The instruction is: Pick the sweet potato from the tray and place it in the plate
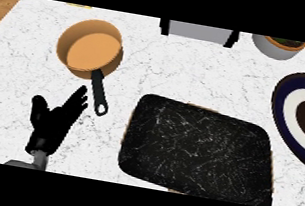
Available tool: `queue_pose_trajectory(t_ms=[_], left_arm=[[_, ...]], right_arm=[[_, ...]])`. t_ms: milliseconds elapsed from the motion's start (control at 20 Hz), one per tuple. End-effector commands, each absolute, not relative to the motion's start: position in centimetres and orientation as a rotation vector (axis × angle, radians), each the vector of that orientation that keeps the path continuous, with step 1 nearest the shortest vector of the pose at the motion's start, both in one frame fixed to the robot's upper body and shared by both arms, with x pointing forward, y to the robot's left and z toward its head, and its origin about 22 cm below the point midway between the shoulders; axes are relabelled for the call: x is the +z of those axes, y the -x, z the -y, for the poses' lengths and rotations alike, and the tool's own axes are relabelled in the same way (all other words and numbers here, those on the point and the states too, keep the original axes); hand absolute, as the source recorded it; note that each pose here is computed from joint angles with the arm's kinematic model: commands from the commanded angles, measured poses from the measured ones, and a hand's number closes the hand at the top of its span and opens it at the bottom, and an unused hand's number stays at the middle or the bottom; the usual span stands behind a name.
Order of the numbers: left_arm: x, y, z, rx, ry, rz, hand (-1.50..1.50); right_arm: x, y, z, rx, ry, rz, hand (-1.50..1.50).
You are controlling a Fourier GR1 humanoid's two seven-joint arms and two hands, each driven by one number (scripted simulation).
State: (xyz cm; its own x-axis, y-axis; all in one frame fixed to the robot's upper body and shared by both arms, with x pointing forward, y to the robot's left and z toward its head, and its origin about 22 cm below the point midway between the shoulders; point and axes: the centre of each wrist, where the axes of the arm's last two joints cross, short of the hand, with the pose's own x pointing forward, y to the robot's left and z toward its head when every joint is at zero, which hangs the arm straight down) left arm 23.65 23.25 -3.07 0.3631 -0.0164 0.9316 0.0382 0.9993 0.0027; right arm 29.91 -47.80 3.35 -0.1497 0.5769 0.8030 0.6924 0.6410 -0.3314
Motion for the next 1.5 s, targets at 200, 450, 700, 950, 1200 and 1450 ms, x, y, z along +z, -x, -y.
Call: queue_pose_trajectory(t_ms=[200, 450, 700, 950, 1200, 1450], left_arm=[[-2.7, -23.8, -23.7, -0.074, 0.036, 1.211, 0.0], [-3.3, -23.8, -22.6, -0.06, 0.036, 1.198, 0.0], [-2.4, -24.5, -23.3, -0.047, 0.007, 1.222, 0.0], [-2.1, -25.1, -22.0, -0.046, 0.041, 1.212, 0.0], [-3.8, -23.4, -22.3, -0.027, 0.044, 1.203, 0.0], [-4.2, -23.7, -22.4, -0.011, 0.019, 1.193, 0.0]], right_arm=[[3.1, -30.2, 49.8, 0.156, 0.949, 1.513, -1.5], [0.5, -31.1, 47.4, 0.115, 0.769, 1.65, -1.5], [2.6, -32.1, 48.1, -0.077, 0.678, 1.848, -1.5], [2.4, -29.7, 50.7, -0.271, 0.604, 1.889, -1.5], [1.8, -25.7, 53.7, -0.267, 0.46, 1.865, -1.5], [2.0, -22.2, 56.1, -0.207, 0.309, 1.877, -1.5]])
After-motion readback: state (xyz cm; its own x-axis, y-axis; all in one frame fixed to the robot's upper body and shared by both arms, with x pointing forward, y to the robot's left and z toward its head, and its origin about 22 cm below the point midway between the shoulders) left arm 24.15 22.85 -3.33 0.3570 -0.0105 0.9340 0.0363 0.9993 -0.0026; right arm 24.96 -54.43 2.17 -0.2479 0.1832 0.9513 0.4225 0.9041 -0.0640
